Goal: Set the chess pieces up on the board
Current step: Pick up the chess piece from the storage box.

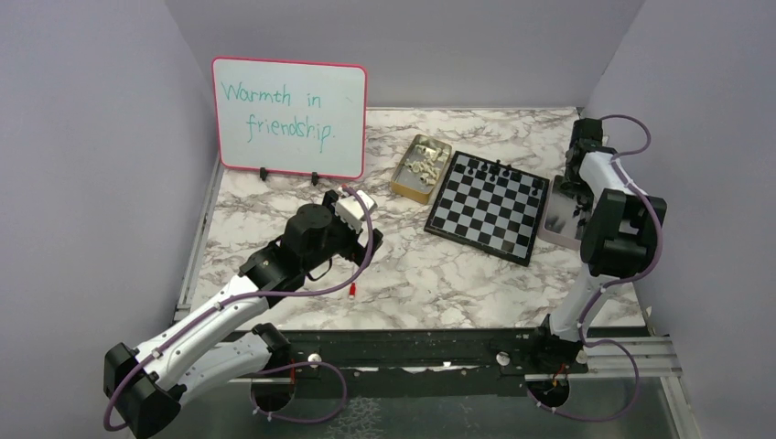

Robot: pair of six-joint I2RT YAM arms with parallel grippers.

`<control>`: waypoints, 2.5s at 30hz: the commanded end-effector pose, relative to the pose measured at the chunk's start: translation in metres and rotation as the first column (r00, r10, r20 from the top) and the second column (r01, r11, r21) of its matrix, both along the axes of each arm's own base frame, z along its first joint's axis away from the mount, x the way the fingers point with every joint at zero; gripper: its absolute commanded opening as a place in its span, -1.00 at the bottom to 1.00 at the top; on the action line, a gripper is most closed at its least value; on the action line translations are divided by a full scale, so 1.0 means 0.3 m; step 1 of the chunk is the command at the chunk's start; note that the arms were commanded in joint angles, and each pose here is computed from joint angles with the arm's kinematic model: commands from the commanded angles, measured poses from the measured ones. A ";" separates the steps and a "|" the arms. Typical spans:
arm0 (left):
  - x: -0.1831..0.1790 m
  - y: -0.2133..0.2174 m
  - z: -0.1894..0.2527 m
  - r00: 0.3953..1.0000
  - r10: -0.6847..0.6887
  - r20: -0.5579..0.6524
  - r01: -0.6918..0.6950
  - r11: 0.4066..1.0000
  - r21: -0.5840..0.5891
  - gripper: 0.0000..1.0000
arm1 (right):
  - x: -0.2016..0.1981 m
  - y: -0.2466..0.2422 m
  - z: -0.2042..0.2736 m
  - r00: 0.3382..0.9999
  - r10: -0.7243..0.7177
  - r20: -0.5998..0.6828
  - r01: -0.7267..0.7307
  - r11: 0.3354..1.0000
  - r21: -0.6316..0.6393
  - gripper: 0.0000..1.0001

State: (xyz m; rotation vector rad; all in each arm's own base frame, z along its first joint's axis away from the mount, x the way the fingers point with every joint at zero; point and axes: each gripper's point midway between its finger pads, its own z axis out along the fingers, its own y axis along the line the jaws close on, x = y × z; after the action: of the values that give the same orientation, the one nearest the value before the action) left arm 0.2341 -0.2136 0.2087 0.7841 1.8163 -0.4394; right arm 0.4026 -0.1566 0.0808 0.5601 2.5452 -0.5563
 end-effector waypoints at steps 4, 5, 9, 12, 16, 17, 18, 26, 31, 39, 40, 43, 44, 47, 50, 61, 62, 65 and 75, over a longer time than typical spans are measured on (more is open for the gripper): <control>-0.014 -0.016 0.026 0.999 -0.024 0.024 0.025 0.999 -0.027 0.98 | 0.007 -0.080 -0.010 0.999 -0.032 -0.035 0.029 0.996 -0.078 -0.33; -0.017 -0.019 0.027 0.999 -0.027 0.024 0.028 0.999 -0.028 0.98 | 0.007 -0.082 -0.016 0.999 -0.033 -0.039 0.030 0.997 -0.072 -0.33; -0.021 -0.024 0.023 0.999 -0.035 0.023 0.036 0.999 -0.024 0.98 | 0.005 -0.090 -0.036 0.998 -0.035 -0.060 0.033 0.998 -0.045 -0.34; -0.021 -0.026 0.020 0.999 -0.037 0.020 0.038 0.999 -0.021 0.98 | 0.005 -0.077 -0.055 0.998 -0.027 -0.059 0.027 1.000 -0.005 -0.34; -0.021 -0.023 0.022 0.999 -0.035 0.024 0.036 0.999 -0.020 0.98 | 0.004 -0.056 -0.096 0.998 -0.013 -0.067 0.016 0.999 0.045 -0.33; -0.021 -0.021 0.025 0.999 -0.034 0.028 0.034 0.999 -0.020 0.98 | 0.001 -0.056 -0.102 0.997 -0.014 -0.071 0.017 0.999 0.046 -0.33; -0.020 -0.020 0.025 0.999 -0.030 0.027 0.031 0.999 -0.021 0.98 | -0.002 -0.057 -0.109 0.997 -0.014 -0.076 0.017 0.999 0.047 -0.33; -0.023 -0.024 0.027 0.999 -0.038 0.026 0.038 0.999 -0.024 0.98 | -0.007 -0.069 -0.103 0.996 -0.012 -0.085 0.015 0.999 0.044 -0.39; -0.023 -0.019 0.026 0.999 -0.033 0.028 0.033 0.999 -0.021 0.98 | -0.018 -0.059 -0.143 0.994 -0.008 -0.108 0.016 0.998 0.067 -0.39; -0.022 -0.018 0.032 0.999 -0.032 0.032 0.033 0.999 -0.023 0.98 | -0.013 -0.065 -0.142 0.993 -0.006 -0.119 0.014 0.998 0.062 -0.45; -0.022 -0.018 0.032 0.999 -0.032 0.032 0.033 0.999 -0.023 0.98 | -0.011 -0.067 -0.140 0.993 -0.007 -0.118 0.014 0.998 0.060 -0.46; -0.022 -0.018 0.034 0.999 -0.032 0.033 0.033 0.999 -0.024 0.98 | -0.010 -0.067 -0.141 0.993 -0.006 -0.118 0.013 0.998 0.061 -0.51; -0.022 -0.019 0.036 0.999 -0.032 0.034 0.033 0.999 -0.025 0.98 | -0.008 -0.067 -0.139 0.993 -0.006 -0.117 0.013 0.998 0.060 -0.54; -0.023 -0.018 0.034 0.999 -0.032 0.033 0.033 0.999 -0.024 0.98 | -0.012 -0.071 -0.138 0.992 -0.008 -0.124 0.015 0.998 0.054 -0.63; -0.023 -0.018 0.033 0.999 -0.032 0.033 0.033 0.999 -0.024 0.98 | -0.017 -0.067 -0.130 0.992 -0.010 -0.123 0.017 0.998 0.058 -0.73; -0.022 -0.017 0.034 0.999 -0.030 0.034 0.031 0.999 -0.024 0.98 | -0.028 -0.064 -0.042 0.996 -0.035 -0.082 0.039 0.998 0.051 -0.86; -0.022 -0.017 0.035 0.999 -0.030 0.035 0.030 0.999 -0.024 0.98 | -0.028 -0.062 -0.029 0.997 -0.037 -0.075 0.041 0.998 0.053 -0.86; -0.023 -0.017 0.036 0.999 -0.030 0.036 0.031 0.999 -0.026 0.98 | -0.023 -0.054 0.011 0.998 -0.034 -0.051 0.037 0.997 0.061 -0.87; -0.022 -0.024 0.023 0.999 -0.036 0.023 0.037 0.999 -0.023 0.98 | 0.001 0.011 0.158 0.999 0.010 0.034 -0.014 0.993 0.114 -0.92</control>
State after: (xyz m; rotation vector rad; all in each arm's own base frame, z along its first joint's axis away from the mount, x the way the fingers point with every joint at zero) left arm 0.2289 -0.2172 0.2130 0.7967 1.7967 -0.4563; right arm 0.4007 -0.1671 0.1003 0.5988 2.5856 -0.4721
